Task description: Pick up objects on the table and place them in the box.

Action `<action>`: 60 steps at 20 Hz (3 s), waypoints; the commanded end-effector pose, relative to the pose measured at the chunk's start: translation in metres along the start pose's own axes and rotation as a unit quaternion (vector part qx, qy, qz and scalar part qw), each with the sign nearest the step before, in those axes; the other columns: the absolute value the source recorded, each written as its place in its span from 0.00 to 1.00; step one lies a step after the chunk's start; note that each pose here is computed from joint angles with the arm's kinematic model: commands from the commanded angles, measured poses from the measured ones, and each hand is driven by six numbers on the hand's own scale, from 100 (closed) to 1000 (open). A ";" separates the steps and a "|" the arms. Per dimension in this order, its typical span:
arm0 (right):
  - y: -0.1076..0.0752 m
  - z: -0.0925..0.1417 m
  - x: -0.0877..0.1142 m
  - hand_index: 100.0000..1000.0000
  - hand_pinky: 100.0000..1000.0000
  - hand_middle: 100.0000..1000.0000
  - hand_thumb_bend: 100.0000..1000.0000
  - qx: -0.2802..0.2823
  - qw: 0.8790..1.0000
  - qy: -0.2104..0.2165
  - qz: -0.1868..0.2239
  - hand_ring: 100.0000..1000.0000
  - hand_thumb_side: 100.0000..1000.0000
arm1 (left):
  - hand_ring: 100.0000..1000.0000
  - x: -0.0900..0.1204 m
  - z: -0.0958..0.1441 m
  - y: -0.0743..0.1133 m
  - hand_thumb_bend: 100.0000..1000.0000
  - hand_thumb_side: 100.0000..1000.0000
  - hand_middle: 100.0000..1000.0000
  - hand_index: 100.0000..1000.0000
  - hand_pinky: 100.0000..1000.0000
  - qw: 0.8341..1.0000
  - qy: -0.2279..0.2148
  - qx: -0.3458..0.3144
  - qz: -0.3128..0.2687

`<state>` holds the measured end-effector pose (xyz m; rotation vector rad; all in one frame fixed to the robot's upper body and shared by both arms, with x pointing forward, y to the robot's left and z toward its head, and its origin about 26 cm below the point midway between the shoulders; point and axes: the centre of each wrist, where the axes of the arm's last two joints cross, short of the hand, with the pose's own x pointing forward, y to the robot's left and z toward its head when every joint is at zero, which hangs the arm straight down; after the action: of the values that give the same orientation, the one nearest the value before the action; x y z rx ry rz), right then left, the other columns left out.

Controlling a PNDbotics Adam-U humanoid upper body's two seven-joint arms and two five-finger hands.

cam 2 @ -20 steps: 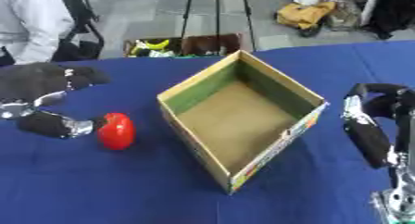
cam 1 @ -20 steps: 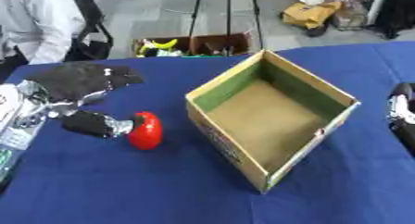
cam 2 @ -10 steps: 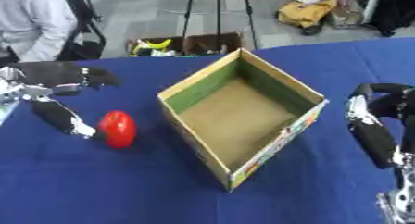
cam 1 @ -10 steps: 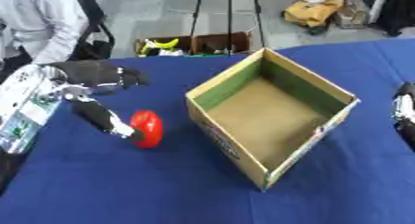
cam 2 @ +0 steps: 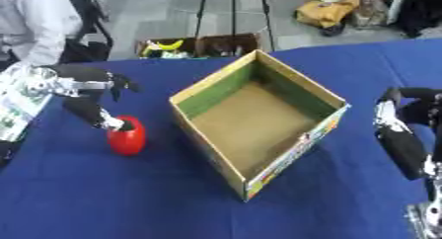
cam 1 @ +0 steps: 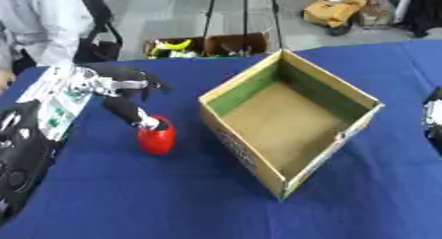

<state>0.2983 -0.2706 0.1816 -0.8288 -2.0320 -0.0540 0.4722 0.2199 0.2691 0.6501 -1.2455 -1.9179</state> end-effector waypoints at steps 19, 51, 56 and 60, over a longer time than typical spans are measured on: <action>-0.003 -0.003 0.007 0.61 0.61 0.36 0.06 -0.004 1.000 -0.014 -0.006 0.39 0.34 | 0.79 -0.021 -0.016 -0.021 0.44 0.64 0.98 0.98 0.44 0.991 0.056 -0.104 -0.060; -0.003 -0.002 0.006 0.61 0.61 0.35 0.06 -0.006 1.000 -0.012 -0.008 0.39 0.33 | 0.56 -0.020 0.008 0.005 0.00 0.15 0.67 0.68 0.14 0.998 0.061 -0.025 -0.010; -0.003 -0.002 0.006 0.61 0.61 0.35 0.06 -0.006 1.000 -0.011 -0.007 0.39 0.33 | 0.54 -0.012 0.020 0.020 0.00 0.15 0.66 0.65 0.12 0.998 0.053 0.024 0.006; -0.003 -0.002 0.006 0.61 0.61 0.35 0.06 -0.006 1.000 -0.011 -0.007 0.39 0.33 | 0.53 -0.002 0.031 0.034 0.00 0.12 0.66 0.64 0.10 0.997 0.044 0.067 0.007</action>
<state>0.2984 -0.2704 0.1817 -0.8230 -2.0353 -0.0600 0.4677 0.2215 0.2886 0.7253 -1.2852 -1.8079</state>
